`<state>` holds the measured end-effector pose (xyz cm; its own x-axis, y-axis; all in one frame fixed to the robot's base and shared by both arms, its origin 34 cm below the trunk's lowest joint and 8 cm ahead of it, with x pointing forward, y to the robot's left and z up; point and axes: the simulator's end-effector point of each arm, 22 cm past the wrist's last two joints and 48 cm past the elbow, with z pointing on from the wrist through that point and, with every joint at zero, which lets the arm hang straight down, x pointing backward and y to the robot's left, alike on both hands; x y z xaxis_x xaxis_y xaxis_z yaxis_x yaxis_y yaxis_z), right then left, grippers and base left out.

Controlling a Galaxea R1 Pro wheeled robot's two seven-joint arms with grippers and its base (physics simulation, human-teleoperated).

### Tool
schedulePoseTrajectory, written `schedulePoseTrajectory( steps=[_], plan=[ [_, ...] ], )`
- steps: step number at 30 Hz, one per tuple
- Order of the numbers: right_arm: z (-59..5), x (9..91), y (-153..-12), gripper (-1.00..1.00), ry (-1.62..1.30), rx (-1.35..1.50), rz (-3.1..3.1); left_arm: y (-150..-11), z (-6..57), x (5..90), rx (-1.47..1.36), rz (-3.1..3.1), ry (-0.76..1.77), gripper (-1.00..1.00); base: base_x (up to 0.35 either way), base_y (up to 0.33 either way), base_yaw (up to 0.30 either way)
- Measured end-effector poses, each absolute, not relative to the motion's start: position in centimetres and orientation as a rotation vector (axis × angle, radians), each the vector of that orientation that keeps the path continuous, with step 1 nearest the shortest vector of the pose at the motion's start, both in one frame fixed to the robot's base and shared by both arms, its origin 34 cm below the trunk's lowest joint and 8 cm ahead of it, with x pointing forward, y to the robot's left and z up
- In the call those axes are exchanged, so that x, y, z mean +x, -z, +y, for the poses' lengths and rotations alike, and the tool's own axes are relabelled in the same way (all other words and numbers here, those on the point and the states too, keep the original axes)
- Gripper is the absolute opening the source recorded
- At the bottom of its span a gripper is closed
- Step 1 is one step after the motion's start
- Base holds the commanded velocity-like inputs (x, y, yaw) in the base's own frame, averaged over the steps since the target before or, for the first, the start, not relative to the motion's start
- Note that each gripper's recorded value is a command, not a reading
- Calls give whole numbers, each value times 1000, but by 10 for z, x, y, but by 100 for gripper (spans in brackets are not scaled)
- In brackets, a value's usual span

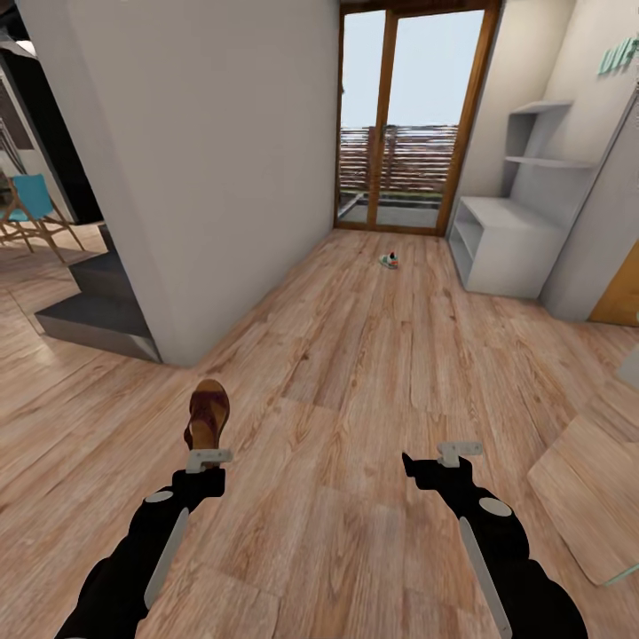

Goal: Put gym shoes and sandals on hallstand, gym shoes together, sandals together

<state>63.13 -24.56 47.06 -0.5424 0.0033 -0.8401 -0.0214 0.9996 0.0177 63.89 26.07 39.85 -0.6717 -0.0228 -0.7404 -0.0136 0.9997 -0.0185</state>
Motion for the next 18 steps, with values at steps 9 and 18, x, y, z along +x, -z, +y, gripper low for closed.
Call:
schedulePoseTrajectory(
  steps=[9,18],
  plan=[
    [-246,632,-479,100,-31,-13,2129,-407,261,641,-25,2293,15,-100,1,0,0],
    [-246,633,-488,100,-31,-13,2112,-455,250,658,-25,2187,39,-100,122,0,0]
  ],
)
